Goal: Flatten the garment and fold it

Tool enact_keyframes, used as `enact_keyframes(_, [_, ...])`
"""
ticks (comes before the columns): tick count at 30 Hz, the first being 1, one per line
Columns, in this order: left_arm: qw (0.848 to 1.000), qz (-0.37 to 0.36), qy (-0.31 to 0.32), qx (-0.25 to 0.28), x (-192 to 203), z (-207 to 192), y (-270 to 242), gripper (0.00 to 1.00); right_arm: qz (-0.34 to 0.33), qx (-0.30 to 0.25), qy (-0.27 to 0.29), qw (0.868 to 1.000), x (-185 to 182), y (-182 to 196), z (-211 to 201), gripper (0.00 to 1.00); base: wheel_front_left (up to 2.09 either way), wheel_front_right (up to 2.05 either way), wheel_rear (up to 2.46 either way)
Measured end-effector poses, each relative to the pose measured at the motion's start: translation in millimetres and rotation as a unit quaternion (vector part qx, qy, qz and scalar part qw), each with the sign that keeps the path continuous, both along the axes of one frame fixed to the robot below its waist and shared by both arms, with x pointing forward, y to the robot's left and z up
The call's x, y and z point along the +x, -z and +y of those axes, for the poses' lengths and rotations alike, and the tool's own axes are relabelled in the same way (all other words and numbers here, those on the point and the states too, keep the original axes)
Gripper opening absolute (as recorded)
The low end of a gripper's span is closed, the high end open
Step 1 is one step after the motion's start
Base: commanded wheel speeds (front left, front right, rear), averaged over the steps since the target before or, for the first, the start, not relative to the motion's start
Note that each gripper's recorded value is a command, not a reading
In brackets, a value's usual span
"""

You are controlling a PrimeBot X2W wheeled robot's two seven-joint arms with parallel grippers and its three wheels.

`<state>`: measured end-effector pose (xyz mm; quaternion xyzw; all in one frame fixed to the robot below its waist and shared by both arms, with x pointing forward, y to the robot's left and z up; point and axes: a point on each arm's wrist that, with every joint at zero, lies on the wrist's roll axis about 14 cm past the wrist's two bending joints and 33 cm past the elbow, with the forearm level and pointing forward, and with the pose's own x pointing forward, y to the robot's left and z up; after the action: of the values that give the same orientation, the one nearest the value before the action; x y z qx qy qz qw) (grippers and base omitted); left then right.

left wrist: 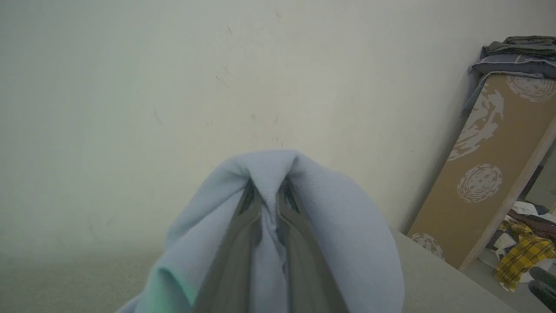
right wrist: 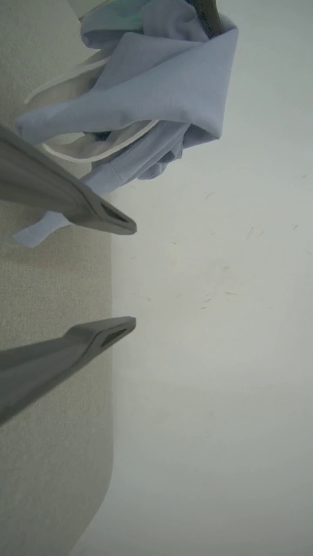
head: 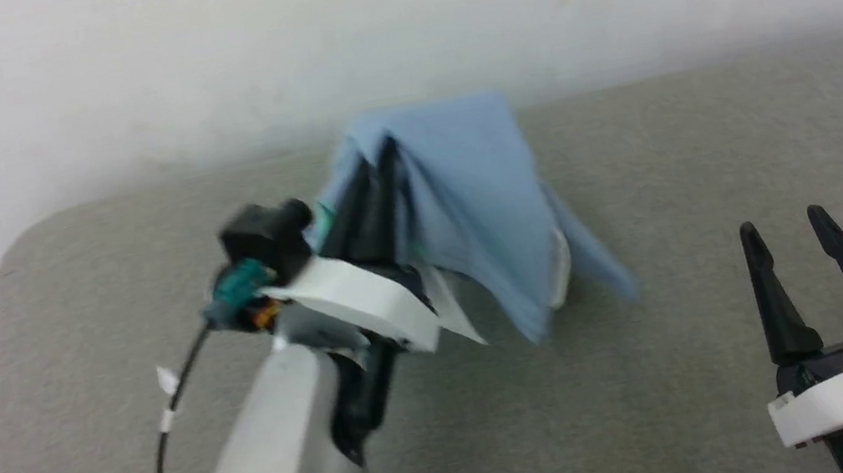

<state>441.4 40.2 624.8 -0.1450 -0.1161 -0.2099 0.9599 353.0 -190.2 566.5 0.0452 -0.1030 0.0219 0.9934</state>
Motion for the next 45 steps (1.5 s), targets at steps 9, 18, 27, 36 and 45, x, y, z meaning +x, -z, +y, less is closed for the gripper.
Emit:
enact_keyframes(9, [0.964, 0.245, 0.083, 0.062, -41.1, -58.1, 174.3, 0.00, 0.030, 0.009, 0.067, 0.997, -12.9, 21.6, -41.3, 1.00, 0.00, 0.00, 0.00])
enact_keyframes(18, [0.967, 0.231, 0.100, 0.037, -52.7, -71.0, 181.2, 1.00, 0.050, 0.011, 0.077, 0.996, -12.3, 35.7, -47.2, 1.00, 0.00, 0.00, 0.00])
enact_keyframes(27, [0.996, 0.084, 0.010, 0.009, -41.4, -24.7, 91.4, 1.00, 0.036, 0.011, 0.049, 0.998, -12.0, 27.2, -30.1, 1.00, 0.00, 0.00, 0.00])
enact_keyframes(36, [0.983, 0.035, -0.170, 0.054, -52.2, 92.8, 69.3, 1.00, 0.032, 0.004, 0.016, 0.999, -11.5, 19.6, -9.6, 1.00, 0.00, 0.00, 0.00])
enact_keyframes(45, [0.960, 0.055, -0.263, 0.079, -91.4, 161.8, 81.3, 1.00, 0.088, -0.019, -0.021, 0.996, -10.0, 37.2, 13.6, 1.00, 0.00, 0.00, 0.00])
